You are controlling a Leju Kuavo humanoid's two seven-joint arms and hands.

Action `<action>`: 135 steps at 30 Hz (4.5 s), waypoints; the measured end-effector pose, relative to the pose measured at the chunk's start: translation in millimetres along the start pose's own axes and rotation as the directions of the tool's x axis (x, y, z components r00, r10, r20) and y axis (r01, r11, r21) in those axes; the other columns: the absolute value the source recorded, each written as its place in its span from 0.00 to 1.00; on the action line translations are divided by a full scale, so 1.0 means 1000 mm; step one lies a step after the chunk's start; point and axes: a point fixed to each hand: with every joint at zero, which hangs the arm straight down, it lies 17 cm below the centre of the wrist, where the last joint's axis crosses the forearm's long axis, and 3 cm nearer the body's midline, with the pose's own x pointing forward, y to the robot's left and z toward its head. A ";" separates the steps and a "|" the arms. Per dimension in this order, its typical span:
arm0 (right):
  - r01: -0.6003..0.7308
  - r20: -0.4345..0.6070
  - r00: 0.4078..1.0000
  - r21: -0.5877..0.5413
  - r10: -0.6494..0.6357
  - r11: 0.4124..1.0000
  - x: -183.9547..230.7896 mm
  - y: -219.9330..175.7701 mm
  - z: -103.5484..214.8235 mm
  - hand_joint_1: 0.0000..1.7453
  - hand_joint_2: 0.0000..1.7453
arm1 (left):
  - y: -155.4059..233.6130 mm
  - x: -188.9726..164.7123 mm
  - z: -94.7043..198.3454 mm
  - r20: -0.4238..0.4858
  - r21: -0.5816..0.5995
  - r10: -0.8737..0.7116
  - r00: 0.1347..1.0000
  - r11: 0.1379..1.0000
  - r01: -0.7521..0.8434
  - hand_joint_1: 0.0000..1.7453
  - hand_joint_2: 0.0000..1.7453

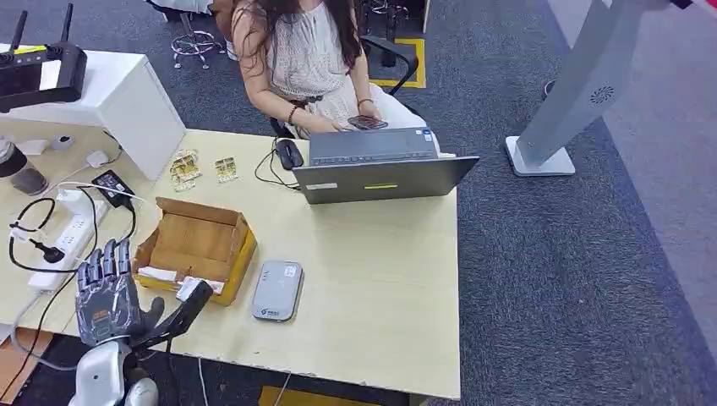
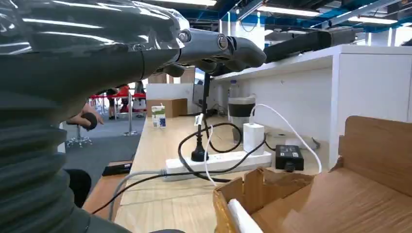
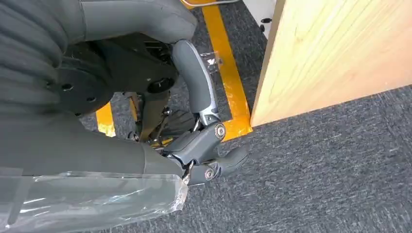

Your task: Pass the card to the sensor for recognition and then transmit it.

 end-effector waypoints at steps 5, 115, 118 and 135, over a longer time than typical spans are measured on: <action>-0.003 -0.004 1.000 0.007 0.003 1.000 0.000 0.003 0.000 0.00 1.00 | 0.001 0.015 -0.007 0.018 -0.009 0.004 1.000 1.000 -0.004 0.00 1.00; -0.058 -0.014 0.998 0.067 0.059 0.996 0.003 0.023 -0.003 0.00 1.00 | 0.156 0.087 -0.097 0.135 0.318 -0.012 0.991 0.947 -0.032 1.00 1.00; -0.064 -0.017 0.998 0.076 0.065 0.995 0.003 0.026 -0.003 0.00 1.00 | 0.175 0.084 -0.113 0.123 0.342 -0.023 0.992 0.940 -0.020 1.00 1.00; -0.063 -0.020 0.998 0.086 0.064 0.994 0.003 0.030 -0.003 0.00 1.00 | 0.187 0.069 -0.130 0.107 0.365 0.005 0.994 0.930 -0.044 0.00 1.00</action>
